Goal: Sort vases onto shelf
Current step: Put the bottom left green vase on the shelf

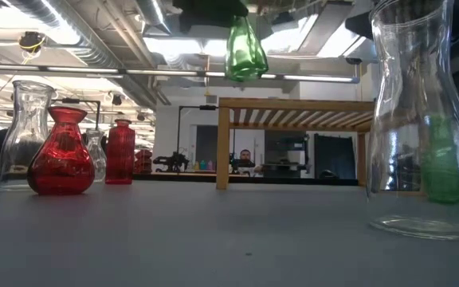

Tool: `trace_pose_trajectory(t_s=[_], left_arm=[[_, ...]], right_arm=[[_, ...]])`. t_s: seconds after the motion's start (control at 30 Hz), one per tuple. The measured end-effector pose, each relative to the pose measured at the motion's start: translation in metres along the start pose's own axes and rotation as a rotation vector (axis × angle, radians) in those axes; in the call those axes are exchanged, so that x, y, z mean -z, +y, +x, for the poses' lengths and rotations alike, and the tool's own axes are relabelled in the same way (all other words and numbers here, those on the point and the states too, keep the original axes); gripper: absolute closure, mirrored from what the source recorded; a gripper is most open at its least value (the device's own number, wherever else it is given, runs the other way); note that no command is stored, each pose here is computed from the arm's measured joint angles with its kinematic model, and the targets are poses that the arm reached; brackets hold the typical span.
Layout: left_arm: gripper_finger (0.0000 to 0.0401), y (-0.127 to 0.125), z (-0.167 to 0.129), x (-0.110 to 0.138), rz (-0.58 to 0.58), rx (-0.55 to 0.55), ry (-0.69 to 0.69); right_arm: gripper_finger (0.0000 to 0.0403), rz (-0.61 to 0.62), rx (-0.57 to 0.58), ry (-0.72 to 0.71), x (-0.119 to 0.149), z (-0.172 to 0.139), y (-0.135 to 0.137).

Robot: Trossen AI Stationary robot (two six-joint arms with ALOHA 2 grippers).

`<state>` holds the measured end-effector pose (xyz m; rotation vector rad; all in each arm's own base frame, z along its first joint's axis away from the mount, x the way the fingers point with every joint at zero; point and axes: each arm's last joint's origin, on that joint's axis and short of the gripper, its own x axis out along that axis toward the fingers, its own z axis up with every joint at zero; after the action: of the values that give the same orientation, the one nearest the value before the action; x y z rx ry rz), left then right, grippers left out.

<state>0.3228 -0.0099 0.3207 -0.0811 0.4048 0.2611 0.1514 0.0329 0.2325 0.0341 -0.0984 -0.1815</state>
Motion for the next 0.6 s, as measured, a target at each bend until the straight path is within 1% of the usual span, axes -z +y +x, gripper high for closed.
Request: trace_pose_trajectory(t_s=[0.13, 0.2, 0.3, 0.43, 0.5, 0.6], left_arm=[[0.0289, 0.029, 0.003, -0.017, 0.037, -0.048, 0.008], [0.0289, 0.045, 0.003, -0.024, 0.053, -0.092, 0.022], [0.0289, 0.07, 0.001, -0.036, 0.077, -0.152, -0.005], [0.0289, 0.102, -0.003, -0.048, 0.119, -0.173, -0.013], [0.0289, 0.115, -0.004, -0.052, 0.155, -0.175, -0.021], [0.0289, 0.135, -0.005, -0.055, 0.17, -0.195, -0.025]], right_arm=[[0.0403, -0.001, 0.036, 0.0, 0.0, 0.0, -0.001], [0.0403, -0.019, 0.067, 0.001, 0.0, 0.0, -0.002], [0.0403, -0.053, 0.136, 0.002, 0.0, 0.0, -0.004], [0.0403, -0.087, 0.235, -0.01, -0.002, -0.001, -0.007], [0.0403, -0.115, 0.247, -0.007, -0.003, -0.001, -0.007], [0.0403, -0.185, 0.245, 0.005, -0.002, -0.001, -0.007]])
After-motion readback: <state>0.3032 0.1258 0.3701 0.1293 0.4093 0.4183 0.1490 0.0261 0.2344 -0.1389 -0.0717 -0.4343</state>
